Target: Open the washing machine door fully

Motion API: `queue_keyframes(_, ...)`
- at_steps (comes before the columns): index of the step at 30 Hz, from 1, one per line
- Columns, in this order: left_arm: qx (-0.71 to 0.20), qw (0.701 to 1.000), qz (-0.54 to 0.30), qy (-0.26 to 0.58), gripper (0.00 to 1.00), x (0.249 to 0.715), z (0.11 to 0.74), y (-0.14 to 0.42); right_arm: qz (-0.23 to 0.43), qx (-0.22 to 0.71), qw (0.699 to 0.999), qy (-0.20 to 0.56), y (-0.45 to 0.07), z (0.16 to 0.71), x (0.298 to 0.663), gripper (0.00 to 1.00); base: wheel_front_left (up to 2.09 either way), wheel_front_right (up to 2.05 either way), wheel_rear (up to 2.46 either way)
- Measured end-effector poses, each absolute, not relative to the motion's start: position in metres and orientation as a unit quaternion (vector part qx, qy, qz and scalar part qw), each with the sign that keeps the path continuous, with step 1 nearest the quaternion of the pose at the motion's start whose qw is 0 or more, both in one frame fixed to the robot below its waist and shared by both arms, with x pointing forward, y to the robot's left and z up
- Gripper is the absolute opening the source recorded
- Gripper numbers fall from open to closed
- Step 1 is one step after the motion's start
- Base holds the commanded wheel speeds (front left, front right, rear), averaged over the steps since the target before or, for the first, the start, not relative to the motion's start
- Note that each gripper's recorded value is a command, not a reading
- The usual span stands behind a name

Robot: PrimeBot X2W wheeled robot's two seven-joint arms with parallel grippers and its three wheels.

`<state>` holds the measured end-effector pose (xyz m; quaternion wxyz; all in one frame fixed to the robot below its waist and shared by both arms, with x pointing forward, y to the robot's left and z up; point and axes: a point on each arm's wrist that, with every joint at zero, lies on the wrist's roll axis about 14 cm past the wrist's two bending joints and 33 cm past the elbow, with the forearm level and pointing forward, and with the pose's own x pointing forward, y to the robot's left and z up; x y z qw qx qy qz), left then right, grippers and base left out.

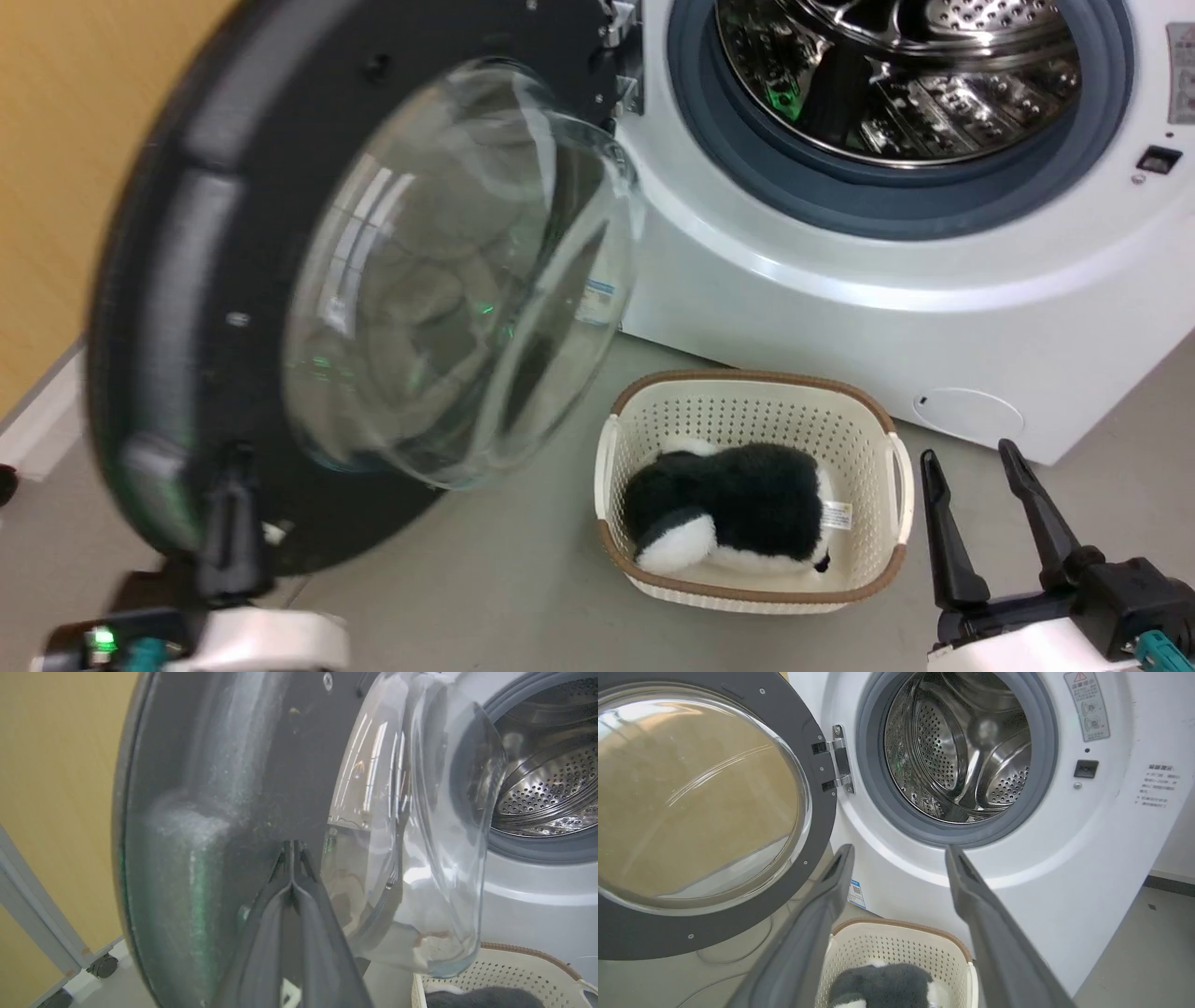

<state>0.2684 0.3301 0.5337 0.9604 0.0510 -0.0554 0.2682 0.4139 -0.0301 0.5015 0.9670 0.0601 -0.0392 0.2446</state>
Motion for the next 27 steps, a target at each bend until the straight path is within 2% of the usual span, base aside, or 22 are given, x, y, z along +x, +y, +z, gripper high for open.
queue_keyframes(12,0.046,0.932,0.352,-0.070,0.00,0.276,0.544,0.400,0.223,0.059,0.972,-0.035,-0.043,0.494,0.426,1.00,0.00,0.00,0.00)
queue_keyframes(27,0.016,0.920,0.389,-0.048,0.00,0.299,0.526,0.444,0.195,0.055,0.979,-0.030,-0.062,0.486,0.435,1.00,0.00,0.00,0.00)
